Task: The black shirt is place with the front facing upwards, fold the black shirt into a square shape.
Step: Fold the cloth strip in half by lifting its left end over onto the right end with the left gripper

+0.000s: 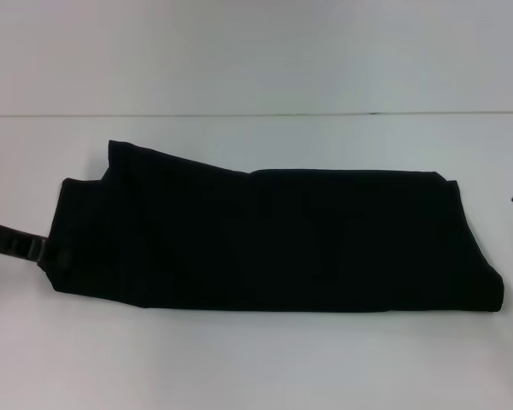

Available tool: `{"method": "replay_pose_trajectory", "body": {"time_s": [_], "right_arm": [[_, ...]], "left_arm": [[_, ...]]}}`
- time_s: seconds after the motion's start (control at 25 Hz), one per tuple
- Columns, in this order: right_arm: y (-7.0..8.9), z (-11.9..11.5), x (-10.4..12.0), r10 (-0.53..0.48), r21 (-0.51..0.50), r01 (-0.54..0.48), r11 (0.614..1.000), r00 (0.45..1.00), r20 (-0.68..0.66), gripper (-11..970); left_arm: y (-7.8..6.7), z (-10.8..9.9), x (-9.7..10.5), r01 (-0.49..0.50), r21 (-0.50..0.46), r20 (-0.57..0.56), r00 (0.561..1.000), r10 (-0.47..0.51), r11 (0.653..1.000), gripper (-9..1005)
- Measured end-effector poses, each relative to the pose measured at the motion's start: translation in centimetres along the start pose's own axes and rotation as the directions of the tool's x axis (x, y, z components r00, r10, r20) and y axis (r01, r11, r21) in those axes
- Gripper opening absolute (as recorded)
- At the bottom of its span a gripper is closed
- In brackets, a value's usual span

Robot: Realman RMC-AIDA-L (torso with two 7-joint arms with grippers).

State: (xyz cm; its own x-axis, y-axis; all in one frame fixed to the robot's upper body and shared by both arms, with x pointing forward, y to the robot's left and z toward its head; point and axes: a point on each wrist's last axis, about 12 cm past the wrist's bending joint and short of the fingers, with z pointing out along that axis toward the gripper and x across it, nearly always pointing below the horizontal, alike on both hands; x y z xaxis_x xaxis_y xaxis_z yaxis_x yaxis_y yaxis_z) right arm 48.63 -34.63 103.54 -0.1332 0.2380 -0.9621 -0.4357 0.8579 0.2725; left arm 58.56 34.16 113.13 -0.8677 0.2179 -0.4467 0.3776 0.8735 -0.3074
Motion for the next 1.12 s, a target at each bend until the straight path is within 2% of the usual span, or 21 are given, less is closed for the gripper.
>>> {"method": "replay_pose_trajectory", "body": {"time_s": [0.28, 0.6, 0.8, 1.12], "right_arm": [[0.6, 1.6, -0.1, -0.010, -0.043, 0.009, 0.999, 1.000, -0.019, 761], [0.7, 2.2, -0.1, -0.006, -0.050, 0.005, 0.999, 1.000, -0.023, 760], [0.7, 2.2, -0.1, -0.004, -0.051, 0.003, 0.999, 1.000, -0.024, 760], [0.8, 2.5, -0.1, -0.012, -0.057, 0.010, 0.998, 1.000, -0.028, 760]], "left_arm": [[0.3, 0.9, 0.2, -0.013, -0.052, -0.014, 1.000, 0.012, 0.999, 90], [1.3, 0.0, 0.4, -0.003, -0.122, 0.017, 1.000, 0.005, 0.993, 93], [2.0, 0.0, 1.2, 0.014, -0.162, 0.011, 1.000, -0.012, 0.987, 196], [1.8, -0.5, 2.0, 0.057, -0.110, -0.037, 0.997, -0.062, 0.992, 447]]}}
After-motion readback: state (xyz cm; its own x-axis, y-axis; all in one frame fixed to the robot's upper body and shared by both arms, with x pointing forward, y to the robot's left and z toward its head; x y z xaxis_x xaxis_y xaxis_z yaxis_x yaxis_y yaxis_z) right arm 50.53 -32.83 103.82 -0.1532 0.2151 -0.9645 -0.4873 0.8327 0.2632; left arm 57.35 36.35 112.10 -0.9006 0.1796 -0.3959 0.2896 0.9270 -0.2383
